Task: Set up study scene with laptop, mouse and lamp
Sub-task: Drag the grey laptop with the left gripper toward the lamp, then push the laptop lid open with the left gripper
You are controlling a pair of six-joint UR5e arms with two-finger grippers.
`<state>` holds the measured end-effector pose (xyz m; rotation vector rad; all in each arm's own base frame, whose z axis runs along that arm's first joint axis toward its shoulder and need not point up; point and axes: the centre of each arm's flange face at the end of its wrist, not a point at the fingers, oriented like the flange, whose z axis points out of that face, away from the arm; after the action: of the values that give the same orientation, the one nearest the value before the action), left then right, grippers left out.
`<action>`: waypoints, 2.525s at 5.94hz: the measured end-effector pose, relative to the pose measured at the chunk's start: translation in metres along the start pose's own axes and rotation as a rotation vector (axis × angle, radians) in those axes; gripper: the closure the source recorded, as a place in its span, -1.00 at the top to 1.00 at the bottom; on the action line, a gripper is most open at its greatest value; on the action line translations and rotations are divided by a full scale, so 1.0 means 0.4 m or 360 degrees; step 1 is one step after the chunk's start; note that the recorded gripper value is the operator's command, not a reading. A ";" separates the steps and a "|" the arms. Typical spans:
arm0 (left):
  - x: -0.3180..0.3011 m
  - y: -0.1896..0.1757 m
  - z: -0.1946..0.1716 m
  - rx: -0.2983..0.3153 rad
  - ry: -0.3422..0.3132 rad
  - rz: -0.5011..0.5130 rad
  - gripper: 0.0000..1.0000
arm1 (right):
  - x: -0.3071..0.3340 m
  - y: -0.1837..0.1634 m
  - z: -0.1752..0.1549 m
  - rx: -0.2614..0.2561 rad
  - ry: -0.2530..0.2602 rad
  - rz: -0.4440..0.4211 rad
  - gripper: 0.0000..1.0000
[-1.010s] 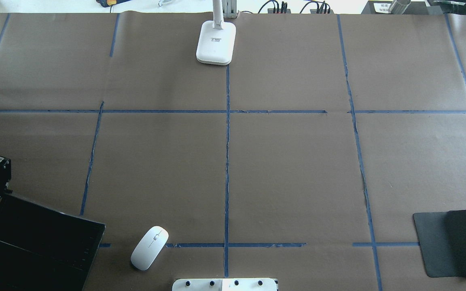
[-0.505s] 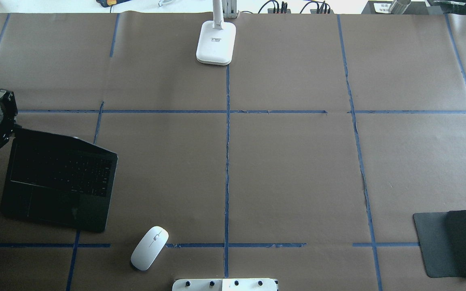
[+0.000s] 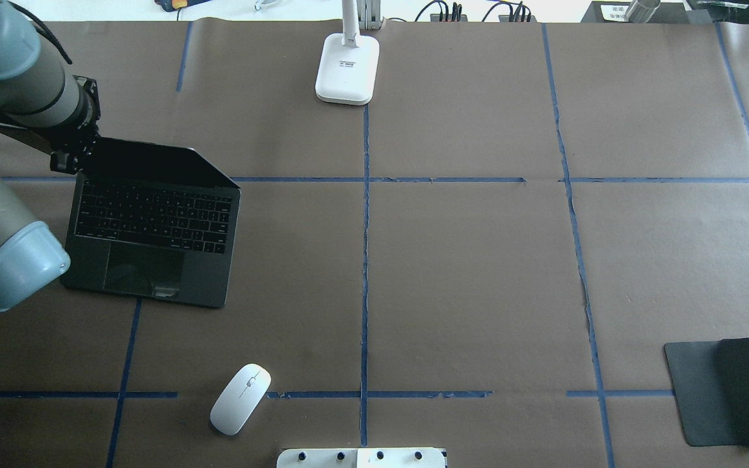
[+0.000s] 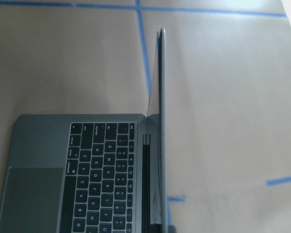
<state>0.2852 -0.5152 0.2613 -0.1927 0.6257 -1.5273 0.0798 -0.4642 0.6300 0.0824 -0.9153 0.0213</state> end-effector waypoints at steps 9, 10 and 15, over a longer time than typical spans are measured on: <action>0.215 0.639 -0.070 -0.0166 -0.0081 -0.0375 -1.00 | 0.006 0.001 -0.011 0.0014 0.0000 0.0006 1.00; 0.212 0.651 -0.063 -0.0166 -0.0087 -0.0427 -1.00 | 0.007 0.002 -0.012 0.0016 0.0000 0.0008 1.00; 0.187 0.707 -0.087 -0.0208 -0.0095 -0.0456 -0.90 | 0.015 0.003 -0.022 0.0029 0.0002 0.0016 1.00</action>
<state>0.5077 -0.5599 0.0737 -0.4413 0.6718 -1.7491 0.0903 -0.4624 0.6297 0.0948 -0.9142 0.0394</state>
